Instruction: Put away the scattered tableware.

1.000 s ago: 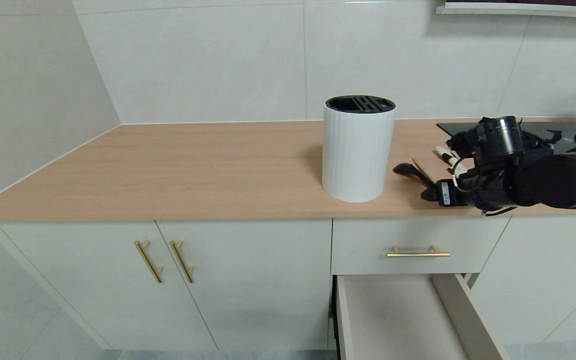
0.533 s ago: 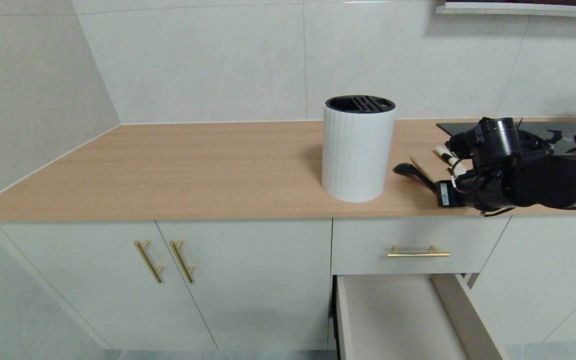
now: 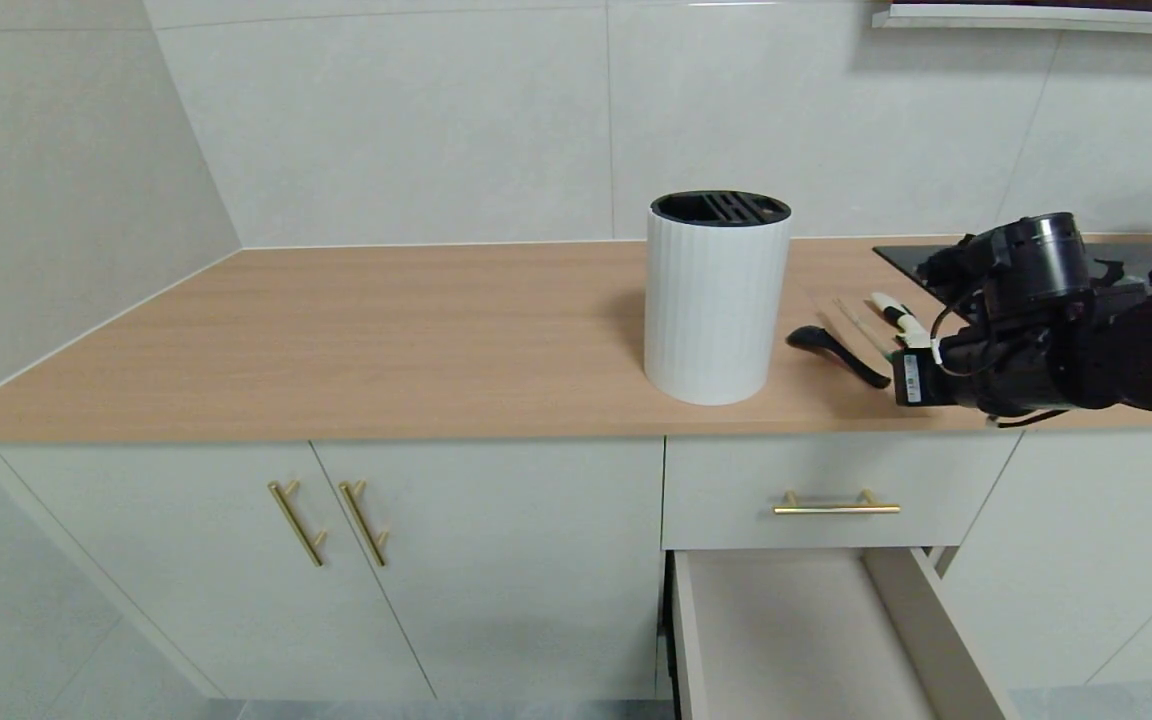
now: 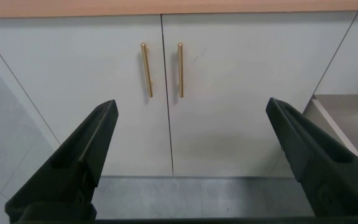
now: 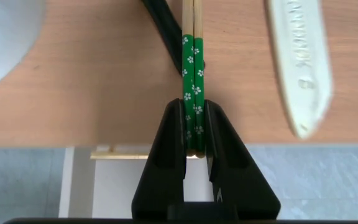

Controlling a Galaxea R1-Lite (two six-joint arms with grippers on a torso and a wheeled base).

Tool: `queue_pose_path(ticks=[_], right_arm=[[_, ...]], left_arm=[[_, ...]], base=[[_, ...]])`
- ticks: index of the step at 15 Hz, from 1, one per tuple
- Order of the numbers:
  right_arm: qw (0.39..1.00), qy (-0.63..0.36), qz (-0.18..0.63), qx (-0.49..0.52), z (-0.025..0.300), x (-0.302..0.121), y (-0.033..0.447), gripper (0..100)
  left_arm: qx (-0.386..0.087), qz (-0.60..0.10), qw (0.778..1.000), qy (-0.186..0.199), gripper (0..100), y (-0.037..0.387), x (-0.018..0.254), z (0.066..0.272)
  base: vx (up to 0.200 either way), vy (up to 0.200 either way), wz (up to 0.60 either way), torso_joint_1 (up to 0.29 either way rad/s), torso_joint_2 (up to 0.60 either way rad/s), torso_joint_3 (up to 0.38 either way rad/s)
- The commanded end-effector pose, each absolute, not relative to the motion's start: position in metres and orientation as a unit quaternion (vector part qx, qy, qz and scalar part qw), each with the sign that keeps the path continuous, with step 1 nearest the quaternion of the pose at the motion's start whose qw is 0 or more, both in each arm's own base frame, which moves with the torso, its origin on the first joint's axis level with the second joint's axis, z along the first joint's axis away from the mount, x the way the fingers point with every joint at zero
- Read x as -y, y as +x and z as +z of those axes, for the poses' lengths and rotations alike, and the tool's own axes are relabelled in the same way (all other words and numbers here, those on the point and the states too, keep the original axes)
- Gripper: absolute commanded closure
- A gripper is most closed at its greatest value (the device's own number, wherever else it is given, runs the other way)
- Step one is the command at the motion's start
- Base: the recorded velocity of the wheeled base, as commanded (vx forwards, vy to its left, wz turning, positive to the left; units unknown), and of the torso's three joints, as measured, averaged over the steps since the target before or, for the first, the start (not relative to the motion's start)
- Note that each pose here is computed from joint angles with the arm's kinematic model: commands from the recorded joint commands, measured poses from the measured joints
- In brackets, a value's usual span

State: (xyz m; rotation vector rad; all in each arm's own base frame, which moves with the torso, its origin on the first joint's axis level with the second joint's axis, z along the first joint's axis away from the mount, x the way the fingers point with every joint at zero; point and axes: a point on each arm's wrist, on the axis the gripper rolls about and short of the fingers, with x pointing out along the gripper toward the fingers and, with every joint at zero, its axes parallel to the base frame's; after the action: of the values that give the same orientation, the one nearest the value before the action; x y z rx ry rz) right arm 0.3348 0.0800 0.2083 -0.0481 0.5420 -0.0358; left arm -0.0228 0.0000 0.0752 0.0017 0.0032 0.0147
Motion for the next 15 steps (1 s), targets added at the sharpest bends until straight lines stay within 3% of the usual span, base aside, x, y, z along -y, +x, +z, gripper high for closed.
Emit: queue_pose_path(ticks=[1,4,9,15], right_arm=[[0.973,-0.013,-0.014,-0.231,0.237,-0.07,0.297,100],[0.98,0.0,-0.006,-0.199,0.258,-0.063,0.252,100],[0.964,-0.014,0.091,-0.249,0.269,-0.066,0.18,100],[0.923,-0.019,0.212,-0.319,0.251,-0.064,0.146,100]], left_arm=[[-0.002,0.008,1.0,0.001,0,-0.023,0.0,0.075],[-0.002,0.008,1.0,0.001,0,-0.023,0.0,0.075],[-0.002,0.008,1.0,0.001,0,-0.023,0.0,0.075],[-0.002,0.008,1.0,0.001,0,-0.023,0.0,0.075]], base=[[0.0,0.0,0.0,0.0,0.0,0.0],[0.0,0.0,0.0,0.0,0.0,0.0],[0.0,0.0,0.0,0.0,0.0,0.0],[0.0,0.0,0.0,0.0,0.0,0.0]])
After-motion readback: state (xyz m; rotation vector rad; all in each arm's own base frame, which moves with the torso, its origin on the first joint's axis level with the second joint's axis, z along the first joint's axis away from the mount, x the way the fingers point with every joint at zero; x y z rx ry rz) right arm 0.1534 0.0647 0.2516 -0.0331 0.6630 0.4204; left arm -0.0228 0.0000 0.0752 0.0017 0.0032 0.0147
